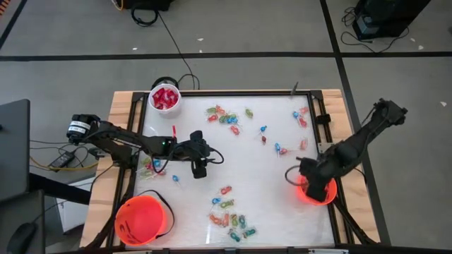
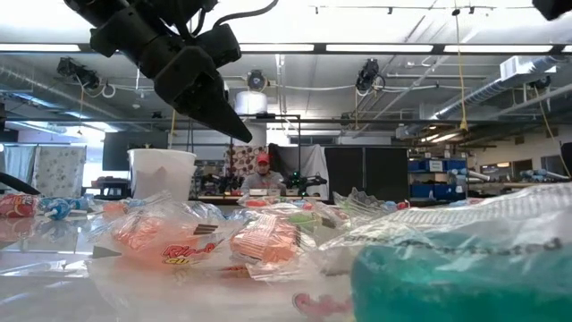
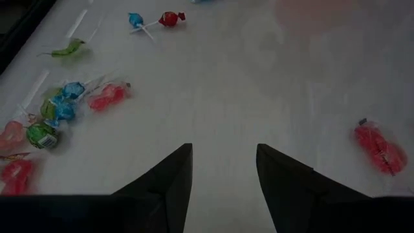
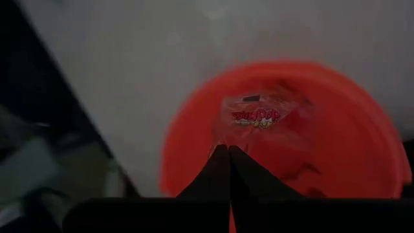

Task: Sort candy by brand, put in halloween buckets
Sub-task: Put the orange candy into the right orange bucket

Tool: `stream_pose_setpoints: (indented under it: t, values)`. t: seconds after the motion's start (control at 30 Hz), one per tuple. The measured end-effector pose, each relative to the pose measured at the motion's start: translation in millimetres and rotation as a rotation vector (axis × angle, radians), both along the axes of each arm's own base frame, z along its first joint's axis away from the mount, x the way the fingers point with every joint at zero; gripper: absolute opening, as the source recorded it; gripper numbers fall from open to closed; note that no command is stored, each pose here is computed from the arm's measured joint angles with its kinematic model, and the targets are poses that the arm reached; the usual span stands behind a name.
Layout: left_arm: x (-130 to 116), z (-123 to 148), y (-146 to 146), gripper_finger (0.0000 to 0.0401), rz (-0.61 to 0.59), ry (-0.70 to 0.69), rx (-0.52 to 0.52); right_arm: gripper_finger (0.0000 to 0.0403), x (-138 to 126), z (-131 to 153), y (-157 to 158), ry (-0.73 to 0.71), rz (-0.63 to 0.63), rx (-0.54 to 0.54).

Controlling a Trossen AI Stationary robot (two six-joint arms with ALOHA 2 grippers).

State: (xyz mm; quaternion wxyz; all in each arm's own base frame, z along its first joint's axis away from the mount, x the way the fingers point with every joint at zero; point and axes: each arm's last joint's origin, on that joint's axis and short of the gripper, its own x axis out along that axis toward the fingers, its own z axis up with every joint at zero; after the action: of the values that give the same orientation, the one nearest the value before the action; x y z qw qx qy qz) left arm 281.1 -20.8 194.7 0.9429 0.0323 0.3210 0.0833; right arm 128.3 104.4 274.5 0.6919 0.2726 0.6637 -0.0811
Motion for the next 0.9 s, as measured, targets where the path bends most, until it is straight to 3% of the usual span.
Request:
stream_pose_setpoints:
  t: [0.17, 0.27, 0.53, 0.63, 0.77, 0.9]
  values:
    - [0, 0, 0, 0.0176, 0.003, -0.001, -0.004, 0.0012, -3, -14, 14, 0.105, 0.058, -0.125]
    - [1, 1, 0, 0.0176, 0.004, -0.013, -0.007, 0.0027, -3, -14, 14, 0.046, 0.046, -0.187]
    - [1, 2, 0, 0.0176, 0.019, -0.029, -0.026, 0.0111, -12, -4, 9, -0.055, 0.017, -0.191]
    - [2, 2, 0, 0.0176, 0.018, -0.037, -0.027, 0.0138, -10, 1, 8, -0.22, 0.116, -0.251]
    - [4, 5, 0, 0.0176, 0.014, -0.072, -0.026, 0.0151, 3, 18, 6, -0.634, 0.22, -0.517]
    - [5, 6, -1, 0.0176, 0.013, -0.086, -0.028, 0.0148, 19, 16, 2, -0.807, 0.303, -0.63]
